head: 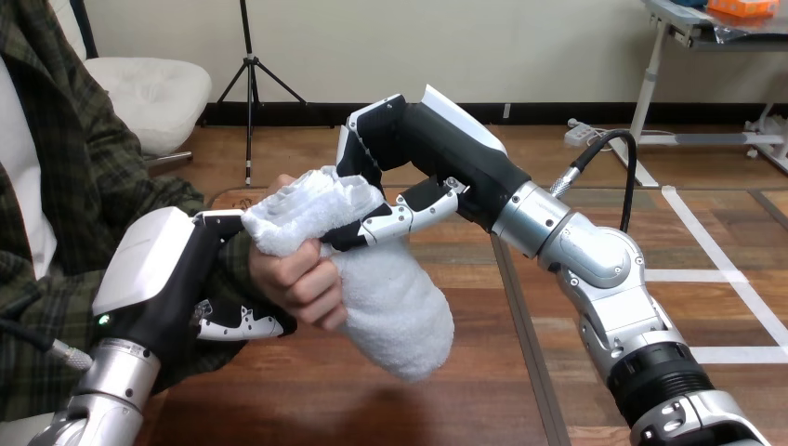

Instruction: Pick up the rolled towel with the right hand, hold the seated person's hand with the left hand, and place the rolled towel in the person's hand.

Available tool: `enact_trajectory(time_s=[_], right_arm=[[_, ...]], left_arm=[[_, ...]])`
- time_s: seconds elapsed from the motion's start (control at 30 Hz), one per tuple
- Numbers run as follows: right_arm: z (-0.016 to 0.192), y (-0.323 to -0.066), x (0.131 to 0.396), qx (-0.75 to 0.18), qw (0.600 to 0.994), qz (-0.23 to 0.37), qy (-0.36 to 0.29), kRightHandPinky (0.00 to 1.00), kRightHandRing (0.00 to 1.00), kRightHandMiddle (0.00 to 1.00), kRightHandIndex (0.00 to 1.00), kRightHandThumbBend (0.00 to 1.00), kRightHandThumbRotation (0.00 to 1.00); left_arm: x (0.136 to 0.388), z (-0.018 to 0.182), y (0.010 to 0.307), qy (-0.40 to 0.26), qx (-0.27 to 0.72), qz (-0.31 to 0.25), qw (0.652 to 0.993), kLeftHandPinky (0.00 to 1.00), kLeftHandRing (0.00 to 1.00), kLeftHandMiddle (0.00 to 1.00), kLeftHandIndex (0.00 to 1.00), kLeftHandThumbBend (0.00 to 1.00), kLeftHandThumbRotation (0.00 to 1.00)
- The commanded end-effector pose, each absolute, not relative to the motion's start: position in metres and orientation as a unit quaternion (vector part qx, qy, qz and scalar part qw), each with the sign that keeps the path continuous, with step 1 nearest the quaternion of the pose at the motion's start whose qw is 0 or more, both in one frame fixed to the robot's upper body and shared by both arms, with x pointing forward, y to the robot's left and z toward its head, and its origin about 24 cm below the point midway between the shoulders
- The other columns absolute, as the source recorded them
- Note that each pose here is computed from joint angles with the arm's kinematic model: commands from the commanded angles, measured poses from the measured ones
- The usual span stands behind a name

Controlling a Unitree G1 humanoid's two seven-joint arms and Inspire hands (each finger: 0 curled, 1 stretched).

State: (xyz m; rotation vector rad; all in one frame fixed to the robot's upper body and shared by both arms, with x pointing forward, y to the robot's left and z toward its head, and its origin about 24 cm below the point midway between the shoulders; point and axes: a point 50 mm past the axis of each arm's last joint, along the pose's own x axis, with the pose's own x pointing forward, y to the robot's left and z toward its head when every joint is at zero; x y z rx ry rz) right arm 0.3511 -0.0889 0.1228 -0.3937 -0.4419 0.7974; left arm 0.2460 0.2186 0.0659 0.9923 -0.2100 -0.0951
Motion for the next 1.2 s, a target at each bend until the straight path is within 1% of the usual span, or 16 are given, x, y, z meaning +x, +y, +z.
enact_trajectory(time_s=[0.0,0.2,0.3,0.63,0.8,0.97,1.17], right_arm=[[0.137,-0.078,0.355,-0.2,0.866,0.397,-0.227,0.31,0.38,0.45,0.48,0.87,0.0],[0.142,-0.084,0.356,-0.193,0.872,0.389,-0.225,0.38,0.46,0.53,0.55,0.87,0.0],[0.145,-0.088,0.357,-0.192,0.877,0.38,-0.224,0.43,0.51,0.57,0.59,0.87,0.01],[0.152,-0.101,0.358,-0.189,0.886,0.357,-0.229,0.52,0.6,0.64,0.63,0.84,0.09],[0.156,-0.111,0.358,-0.19,0.889,0.337,-0.245,0.54,0.62,0.66,0.64,0.84,0.12],[0.16,-0.122,0.359,-0.188,0.894,0.32,-0.25,0.54,0.64,0.69,0.66,0.82,0.18],[0.165,-0.142,0.36,-0.189,0.904,0.282,-0.258,0.54,0.64,0.69,0.66,0.79,0.24]], left_arm=[[0.252,0.088,0.21,-0.16,0.468,-0.038,0.868,0.42,0.47,0.52,0.52,0.95,0.0],[0.253,0.087,0.211,-0.157,0.468,-0.039,0.869,0.42,0.47,0.52,0.52,0.96,0.0],[0.253,0.087,0.211,-0.157,0.468,-0.039,0.869,0.42,0.47,0.52,0.52,0.96,0.0],[0.253,0.088,0.209,-0.158,0.469,-0.04,0.868,0.43,0.47,0.52,0.52,0.96,0.0],[0.253,0.088,0.209,-0.16,0.469,-0.04,0.868,0.42,0.47,0.52,0.52,0.96,0.0],[0.254,0.087,0.209,-0.161,0.471,-0.042,0.867,0.42,0.47,0.52,0.52,0.96,0.0],[0.254,0.088,0.208,-0.164,0.468,-0.045,0.867,0.42,0.47,0.51,0.52,0.96,0.0]])
